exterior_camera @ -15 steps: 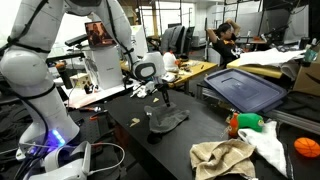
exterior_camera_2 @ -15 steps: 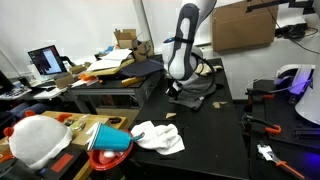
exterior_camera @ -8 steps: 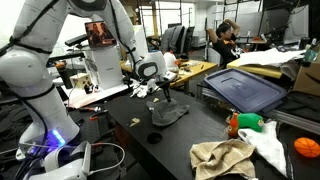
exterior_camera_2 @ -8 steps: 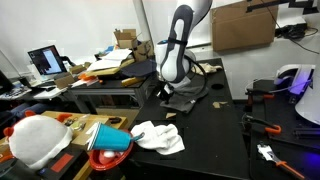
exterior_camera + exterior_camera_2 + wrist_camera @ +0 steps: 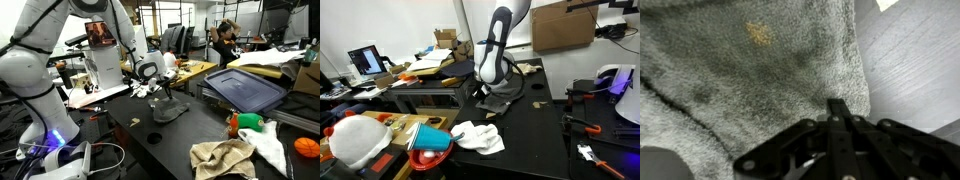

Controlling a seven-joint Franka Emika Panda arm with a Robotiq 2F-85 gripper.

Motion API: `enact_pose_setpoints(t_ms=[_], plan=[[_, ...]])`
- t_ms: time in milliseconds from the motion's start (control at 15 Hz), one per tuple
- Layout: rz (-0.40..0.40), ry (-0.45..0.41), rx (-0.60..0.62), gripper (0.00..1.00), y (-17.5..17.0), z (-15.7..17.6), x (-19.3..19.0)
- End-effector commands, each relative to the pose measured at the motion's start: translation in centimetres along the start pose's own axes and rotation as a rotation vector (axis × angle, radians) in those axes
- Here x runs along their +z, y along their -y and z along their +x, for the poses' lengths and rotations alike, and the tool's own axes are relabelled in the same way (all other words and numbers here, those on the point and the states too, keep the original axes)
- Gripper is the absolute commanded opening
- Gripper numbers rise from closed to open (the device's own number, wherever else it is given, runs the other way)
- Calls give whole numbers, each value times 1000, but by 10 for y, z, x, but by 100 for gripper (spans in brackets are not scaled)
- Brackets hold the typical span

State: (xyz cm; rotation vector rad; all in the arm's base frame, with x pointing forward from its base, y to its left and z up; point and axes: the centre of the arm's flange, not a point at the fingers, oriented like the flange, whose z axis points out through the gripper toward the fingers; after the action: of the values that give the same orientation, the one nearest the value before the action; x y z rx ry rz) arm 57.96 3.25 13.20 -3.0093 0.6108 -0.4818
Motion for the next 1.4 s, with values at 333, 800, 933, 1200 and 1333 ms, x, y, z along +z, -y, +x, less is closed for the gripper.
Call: enact_pose_setpoints(t_ms=[333, 800, 933, 1200, 1333], plan=[[-29, -57, 51, 63, -82, -61, -98], [-222, 86, 285, 100, -183, -90, -91], [-256, 129, 351, 100, -202, -97, -87], [-258, 155, 429, 100, -212, -104, -81], [-253, 138, 453, 100, -212, -102, -81]])
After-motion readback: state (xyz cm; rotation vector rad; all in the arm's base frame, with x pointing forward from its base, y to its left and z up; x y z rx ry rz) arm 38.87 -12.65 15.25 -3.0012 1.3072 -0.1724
